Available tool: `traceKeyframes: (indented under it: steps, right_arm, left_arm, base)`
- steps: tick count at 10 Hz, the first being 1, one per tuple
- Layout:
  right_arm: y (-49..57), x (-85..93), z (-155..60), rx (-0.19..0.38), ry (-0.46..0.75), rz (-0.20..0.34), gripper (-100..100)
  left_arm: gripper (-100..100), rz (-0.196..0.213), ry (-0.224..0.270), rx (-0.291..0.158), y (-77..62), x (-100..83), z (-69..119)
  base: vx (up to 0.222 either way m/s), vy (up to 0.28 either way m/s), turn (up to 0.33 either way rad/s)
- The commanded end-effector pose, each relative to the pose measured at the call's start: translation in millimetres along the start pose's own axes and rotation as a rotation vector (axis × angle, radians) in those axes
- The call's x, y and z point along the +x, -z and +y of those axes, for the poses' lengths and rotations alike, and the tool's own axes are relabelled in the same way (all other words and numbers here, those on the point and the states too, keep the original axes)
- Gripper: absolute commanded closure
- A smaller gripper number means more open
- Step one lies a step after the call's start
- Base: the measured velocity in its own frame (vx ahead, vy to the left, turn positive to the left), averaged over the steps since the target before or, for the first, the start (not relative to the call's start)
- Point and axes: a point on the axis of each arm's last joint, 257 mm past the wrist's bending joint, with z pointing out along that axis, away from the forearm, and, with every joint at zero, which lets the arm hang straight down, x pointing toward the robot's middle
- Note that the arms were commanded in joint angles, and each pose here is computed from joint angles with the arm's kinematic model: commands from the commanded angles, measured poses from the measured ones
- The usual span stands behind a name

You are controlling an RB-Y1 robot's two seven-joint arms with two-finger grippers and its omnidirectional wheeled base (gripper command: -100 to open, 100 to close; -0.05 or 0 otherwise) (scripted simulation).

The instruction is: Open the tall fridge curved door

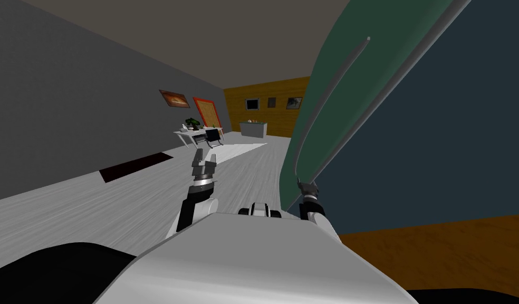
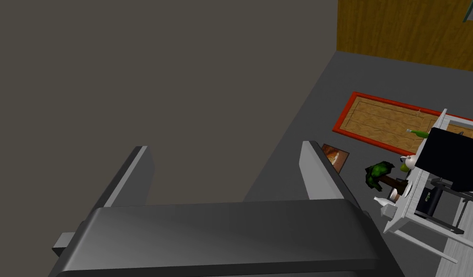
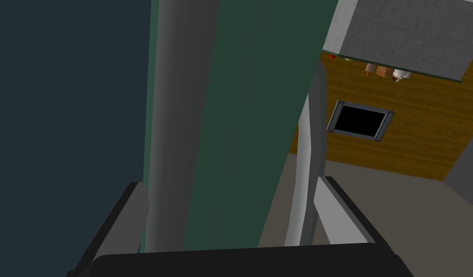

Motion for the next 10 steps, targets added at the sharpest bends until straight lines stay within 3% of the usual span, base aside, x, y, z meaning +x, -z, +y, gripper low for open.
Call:
traceKeyframes:
  steps: [1,10]
  right_arm:
    - [-0.8,2.0,-6.9,0.031,0.085,-0.007,-100]
    - [6.1,13.7,-32.1,0.141,0.374,-0.015,-100]
  left_arm:
    - [0,0.0,0.0,0.0,0.0,0.0,0.0]
    - [0,0.0,0.0,0.0,0.0,0.0,0.0]
  base:
    - [0.015,0.019,0.04]
    - [0.017,0.017,0.04]
